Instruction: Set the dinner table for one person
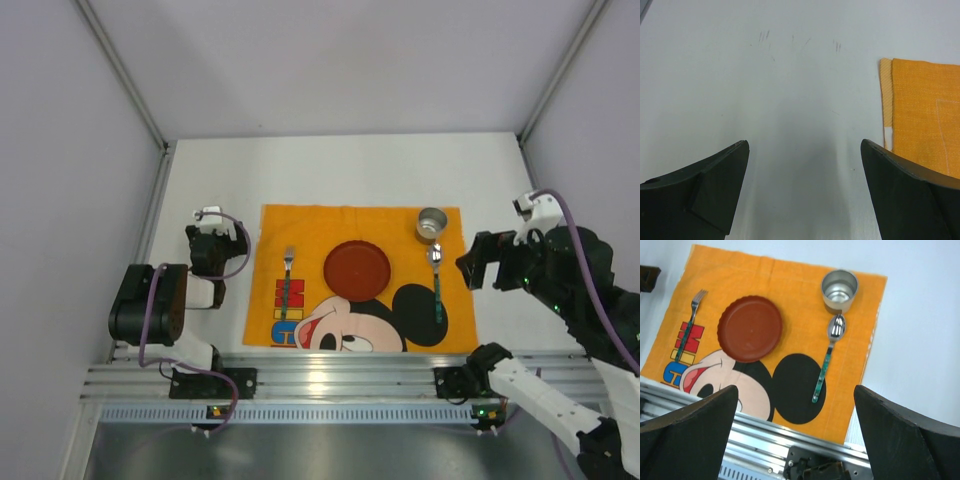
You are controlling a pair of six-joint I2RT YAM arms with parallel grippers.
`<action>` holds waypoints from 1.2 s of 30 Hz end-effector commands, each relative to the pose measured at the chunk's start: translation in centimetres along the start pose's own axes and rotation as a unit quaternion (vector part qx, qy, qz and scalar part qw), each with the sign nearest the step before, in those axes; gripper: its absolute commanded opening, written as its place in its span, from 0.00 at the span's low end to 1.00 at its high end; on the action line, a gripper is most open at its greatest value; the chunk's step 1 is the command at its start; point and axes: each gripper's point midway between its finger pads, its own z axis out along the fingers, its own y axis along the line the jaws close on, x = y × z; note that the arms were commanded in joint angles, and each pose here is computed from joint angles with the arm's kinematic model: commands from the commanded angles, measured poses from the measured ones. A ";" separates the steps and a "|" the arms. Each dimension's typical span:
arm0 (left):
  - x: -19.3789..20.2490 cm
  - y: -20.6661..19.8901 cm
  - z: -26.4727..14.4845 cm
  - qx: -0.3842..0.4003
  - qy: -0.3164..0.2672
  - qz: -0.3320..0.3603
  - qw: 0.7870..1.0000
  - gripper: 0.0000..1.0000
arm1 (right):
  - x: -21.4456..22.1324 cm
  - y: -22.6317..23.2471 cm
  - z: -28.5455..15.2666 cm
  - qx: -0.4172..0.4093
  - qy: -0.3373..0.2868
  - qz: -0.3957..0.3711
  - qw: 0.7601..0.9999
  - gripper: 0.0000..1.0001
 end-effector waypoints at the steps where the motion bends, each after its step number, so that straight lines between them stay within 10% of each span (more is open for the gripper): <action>1: -2.3 -0.4 0.1 0.012 -0.046 -0.003 0.999 0.99 | -4.5 0.8 0.6 -0.005 -0.035 -0.041 0.999 1.00; 7: -2.2 -0.4 0.1 0.013 -0.045 -0.003 0.999 0.98 | -3.0 4.7 1.8 -0.082 0.043 0.021 0.995 0.99; 13: -2.3 -0.4 0.1 0.011 -0.046 -0.004 0.999 0.99 | 7.5 -1.0 3.1 0.059 0.158 0.045 0.985 1.00; 36: -2.3 -0.4 0.1 0.012 -0.046 -0.004 0.999 0.98 | 4.0 4.4 1.8 -0.135 0.005 0.034 0.990 1.00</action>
